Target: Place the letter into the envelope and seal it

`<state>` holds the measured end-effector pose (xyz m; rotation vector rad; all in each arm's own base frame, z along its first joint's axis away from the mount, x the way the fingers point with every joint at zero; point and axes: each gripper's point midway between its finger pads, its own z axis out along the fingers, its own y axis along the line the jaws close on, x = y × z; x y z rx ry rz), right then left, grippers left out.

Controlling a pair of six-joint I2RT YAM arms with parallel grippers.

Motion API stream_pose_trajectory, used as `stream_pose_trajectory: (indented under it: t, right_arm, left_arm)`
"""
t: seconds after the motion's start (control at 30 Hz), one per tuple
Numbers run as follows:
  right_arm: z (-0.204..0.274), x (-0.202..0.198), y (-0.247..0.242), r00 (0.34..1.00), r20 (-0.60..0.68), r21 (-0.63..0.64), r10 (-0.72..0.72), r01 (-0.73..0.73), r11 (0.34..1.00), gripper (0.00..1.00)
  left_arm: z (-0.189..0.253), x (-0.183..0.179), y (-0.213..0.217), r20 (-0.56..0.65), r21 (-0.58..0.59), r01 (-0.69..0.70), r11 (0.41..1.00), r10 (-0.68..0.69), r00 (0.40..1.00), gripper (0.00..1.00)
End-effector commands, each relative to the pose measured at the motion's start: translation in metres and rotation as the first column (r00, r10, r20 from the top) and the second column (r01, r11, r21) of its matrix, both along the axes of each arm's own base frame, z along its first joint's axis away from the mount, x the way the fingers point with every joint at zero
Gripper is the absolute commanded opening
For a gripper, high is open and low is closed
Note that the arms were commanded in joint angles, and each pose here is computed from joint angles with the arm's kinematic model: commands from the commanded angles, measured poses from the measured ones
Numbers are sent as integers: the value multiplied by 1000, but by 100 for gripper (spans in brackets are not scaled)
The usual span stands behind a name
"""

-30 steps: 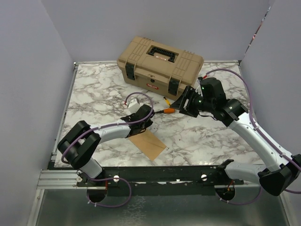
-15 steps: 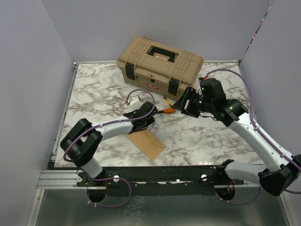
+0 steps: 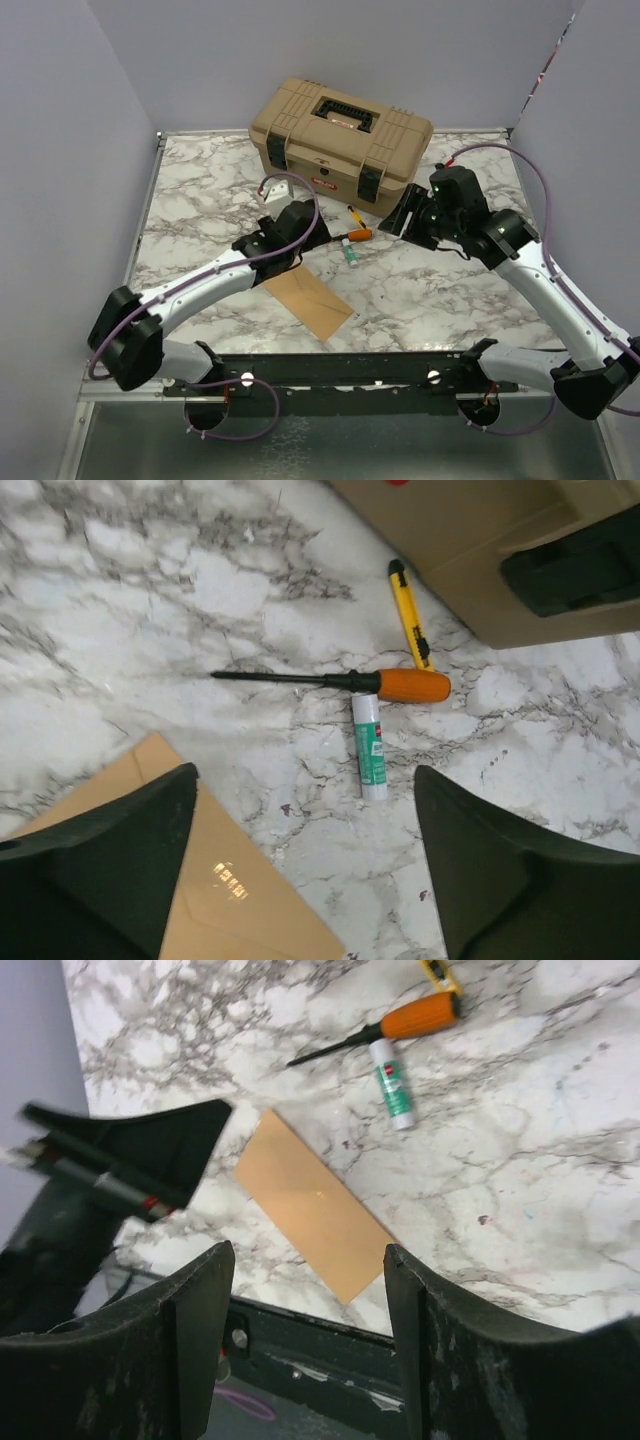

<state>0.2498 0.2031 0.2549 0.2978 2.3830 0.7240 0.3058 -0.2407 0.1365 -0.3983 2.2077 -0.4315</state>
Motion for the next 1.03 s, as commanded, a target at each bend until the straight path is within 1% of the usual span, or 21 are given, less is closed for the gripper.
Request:
stream_pose_trajectory:
  t: [0.0, 0.13, 0.23, 0.27, 0.3, 0.33, 0.43, 0.57, 0.67, 0.87, 1.0]
  right_arm:
    - [20, 5, -39, 990, 87, -126, -112, 122, 984, 65]
    - [58, 13, -61, 971, 183, -202, -153, 190, 961, 66]
    - [79, 14, -83, 950, 243, -259, -197, 259, 930, 70]
    - [85, 13, -89, 944, 261, -276, -201, 273, 922, 80]
    - [92, 12, -94, 940, 278, -290, -197, 278, 916, 94]
    - [97, 11, -97, 938, 291, -306, -189, 278, 910, 99]
    - [112, 5, -108, 927, 322, -324, -190, 297, 898, 100]
    - [133, -5, -126, 905, 363, -323, -223, 347, 881, 100]
    - [145, -12, -133, 896, 386, -321, -219, 353, 879, 100]
    - [155, -22, -140, 890, 395, -305, -228, 362, 881, 100]
    - [143, -27, -138, 916, 342, -344, -211, 331, 879, 100]
  left_arm:
    - [79, -3, 28, 170, 105, 42, 994, -59, 984, 98]
    - [140, -20, 61, 235, 172, 26, 985, -67, 970, 99]
    - [181, -36, 94, 281, 186, -38, 982, -16, 960, 99]
    - [194, -43, 106, 296, 181, -65, 981, 9, 955, 99]
    - [207, -49, 116, 312, 175, -84, 981, 25, 950, 99]
    - [220, -56, 127, 331, 165, -101, 981, 42, 943, 99]
    - [258, -79, 159, 383, 145, -141, 979, 76, 920, 99]
    - [289, -107, 201, 429, 199, -177, 964, 76, 900, 99]
    - [305, -123, 225, 443, 225, -204, 953, 86, 892, 99]
    - [324, -142, 246, 476, 196, -218, 956, 102, 874, 99]
    - [326, -147, 251, 481, 184, -219, 958, 107, 870, 99]
